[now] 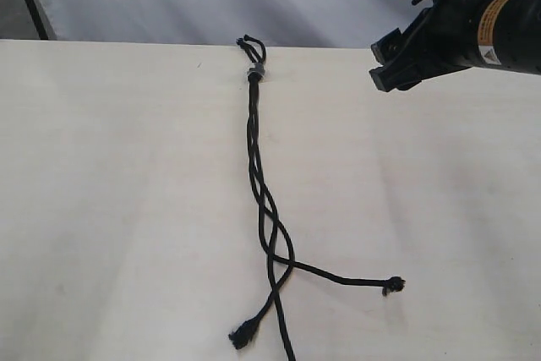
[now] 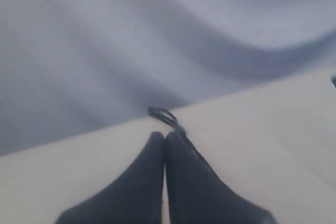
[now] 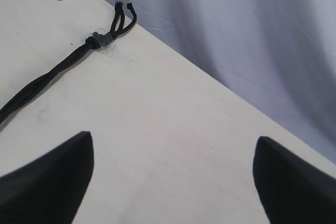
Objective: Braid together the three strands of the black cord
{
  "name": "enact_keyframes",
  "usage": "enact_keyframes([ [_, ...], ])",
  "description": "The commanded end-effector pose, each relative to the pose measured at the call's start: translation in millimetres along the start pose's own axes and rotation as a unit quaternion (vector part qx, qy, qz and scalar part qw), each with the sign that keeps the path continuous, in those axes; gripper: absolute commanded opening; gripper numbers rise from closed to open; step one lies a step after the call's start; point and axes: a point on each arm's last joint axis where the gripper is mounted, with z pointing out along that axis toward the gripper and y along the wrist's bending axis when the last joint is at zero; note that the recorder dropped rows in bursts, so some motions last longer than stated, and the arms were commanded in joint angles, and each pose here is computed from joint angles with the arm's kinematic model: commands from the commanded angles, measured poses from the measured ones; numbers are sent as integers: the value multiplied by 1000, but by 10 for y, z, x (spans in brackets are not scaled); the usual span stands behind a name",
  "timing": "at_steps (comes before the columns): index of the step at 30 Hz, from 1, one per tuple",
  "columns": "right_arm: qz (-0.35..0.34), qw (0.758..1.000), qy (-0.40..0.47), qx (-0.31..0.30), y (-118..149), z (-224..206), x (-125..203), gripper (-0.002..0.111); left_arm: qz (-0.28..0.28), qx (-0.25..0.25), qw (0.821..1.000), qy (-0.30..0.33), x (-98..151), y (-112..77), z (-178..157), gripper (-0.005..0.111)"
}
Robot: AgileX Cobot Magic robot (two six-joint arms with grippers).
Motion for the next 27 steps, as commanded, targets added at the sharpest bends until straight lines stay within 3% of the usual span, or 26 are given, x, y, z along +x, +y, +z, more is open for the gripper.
enact_keyframes([
  [1, 3, 1000, -5, 1, -17, -16, -7, 78, -12, -137, 987, -87, 215, 215, -535, 0],
  [4, 3, 1000, -5, 1, -17, -16, -7, 78, -1, -211, 968, -137, 299, 229, -784, 0],
  [7, -2, 1000, -5, 1, -17, -16, -7, 78, 4, -234, 960, -155, 377, 211, -867, 0],
  [12, -2, 1000, -5, 1, -17, -16, -7, 78, 3, -233, 965, -121, 646, 225, -781, 0],
  [19, -2, 1000, -5, 1, -17, -16, -7, 78, -67, -211, 968, -114, 1033, 220, -657, 0],
  [21, -2, 1000, -5, 1, -17, -16, -7, 78, -82, -204, 968, -118, 1034, 215, -655, 0],
  [27, -2, 1000, -5, 1, -17, -16, -7, 78, -109, -171, 978, -47, 1165, 176, -622, 0],
])
